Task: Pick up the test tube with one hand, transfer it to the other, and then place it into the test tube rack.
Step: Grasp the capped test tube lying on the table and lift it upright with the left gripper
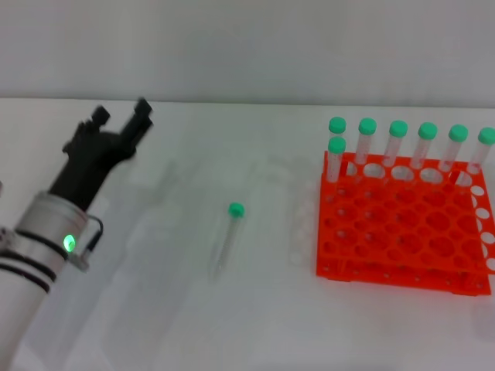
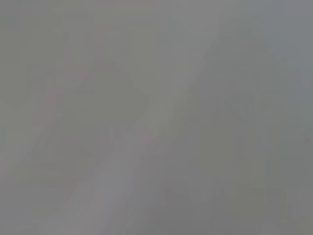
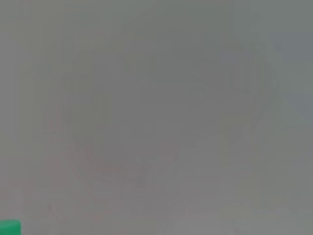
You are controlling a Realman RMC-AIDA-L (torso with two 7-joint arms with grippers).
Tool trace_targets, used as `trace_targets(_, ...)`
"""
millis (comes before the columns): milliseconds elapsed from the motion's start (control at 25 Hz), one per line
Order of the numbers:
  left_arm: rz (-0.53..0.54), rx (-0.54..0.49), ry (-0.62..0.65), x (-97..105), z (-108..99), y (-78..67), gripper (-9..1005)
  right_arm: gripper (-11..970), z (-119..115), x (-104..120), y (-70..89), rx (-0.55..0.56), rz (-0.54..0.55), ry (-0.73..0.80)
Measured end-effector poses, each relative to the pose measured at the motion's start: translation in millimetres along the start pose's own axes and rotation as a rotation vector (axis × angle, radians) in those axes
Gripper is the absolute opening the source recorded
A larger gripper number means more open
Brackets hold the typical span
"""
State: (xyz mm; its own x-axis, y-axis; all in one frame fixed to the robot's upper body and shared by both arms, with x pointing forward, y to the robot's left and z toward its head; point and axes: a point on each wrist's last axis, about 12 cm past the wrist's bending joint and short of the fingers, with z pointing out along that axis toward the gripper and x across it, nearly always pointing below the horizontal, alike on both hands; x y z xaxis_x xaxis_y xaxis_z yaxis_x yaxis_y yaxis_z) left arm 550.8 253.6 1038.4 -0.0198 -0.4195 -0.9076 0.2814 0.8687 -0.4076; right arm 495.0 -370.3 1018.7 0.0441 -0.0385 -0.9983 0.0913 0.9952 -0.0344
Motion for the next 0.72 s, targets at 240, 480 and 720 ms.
trace_targets(240,-0.167,0.161,0.14,-48.0,33.8,29.7,859,868,1.0,-0.6,0.3,-0.003,-0.001,-0.002)
trace_targets(480,-0.226,0.289,0.456,-102.8,68.5,36.3,860,868,2.6,-2.0,1.6,-0.011,-0.003,-0.01)
trace_targets(720,-0.151,0.315,0.806,-136.0,95.9,13.7,860,868,3.8,-3.0,0.6,-0.015,-0.008,-0.012)
